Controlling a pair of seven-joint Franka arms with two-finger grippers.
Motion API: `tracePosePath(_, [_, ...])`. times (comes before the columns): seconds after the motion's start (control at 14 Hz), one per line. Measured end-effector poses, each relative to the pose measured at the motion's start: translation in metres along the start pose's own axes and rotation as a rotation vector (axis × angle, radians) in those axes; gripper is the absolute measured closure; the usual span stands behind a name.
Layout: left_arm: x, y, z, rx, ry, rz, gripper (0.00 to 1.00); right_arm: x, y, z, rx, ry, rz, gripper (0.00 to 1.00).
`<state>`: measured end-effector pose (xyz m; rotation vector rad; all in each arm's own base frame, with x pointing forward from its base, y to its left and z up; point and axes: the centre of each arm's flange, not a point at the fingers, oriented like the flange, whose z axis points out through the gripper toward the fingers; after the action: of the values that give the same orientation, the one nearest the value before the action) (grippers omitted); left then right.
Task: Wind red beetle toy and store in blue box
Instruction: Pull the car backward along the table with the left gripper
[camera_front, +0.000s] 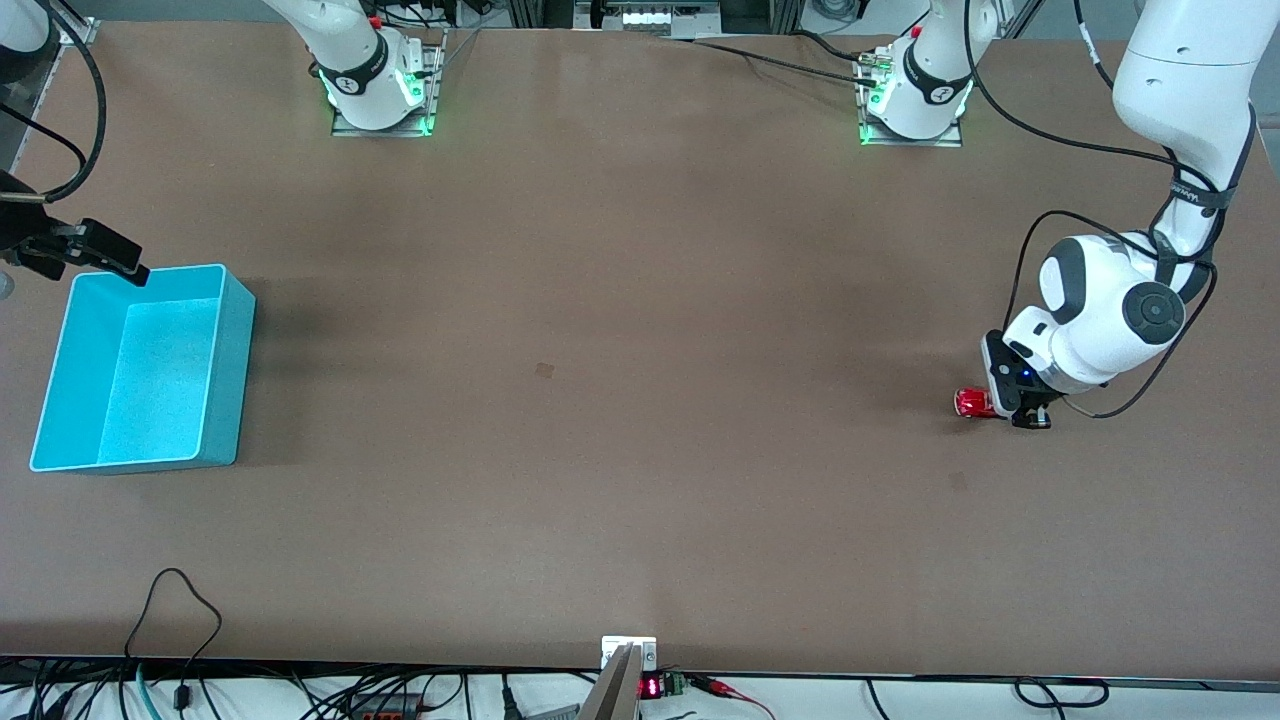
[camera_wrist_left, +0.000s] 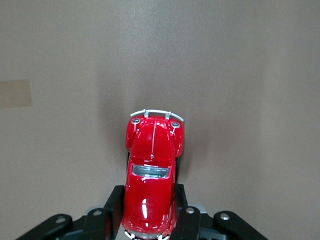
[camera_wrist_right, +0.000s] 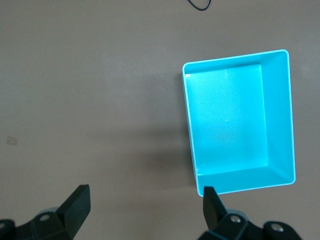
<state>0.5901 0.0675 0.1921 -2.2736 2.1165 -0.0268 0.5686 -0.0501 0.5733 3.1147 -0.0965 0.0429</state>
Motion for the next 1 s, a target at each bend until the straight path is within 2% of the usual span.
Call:
tracePosePath(0.5, [-0.004, 0.000, 0.000, 0.000, -0.001, -0.006, 0.56, 0.000, 0.002, 0.000, 0.000, 0.000, 0.003, 0.00])
tracePosePath(1.0, [-0.076, 0.008, 0.001, 0.001, -0.006, -0.031, 0.56, 0.000, 0.002, 0.001, 0.000, -0.001, 0.004, 0.00])
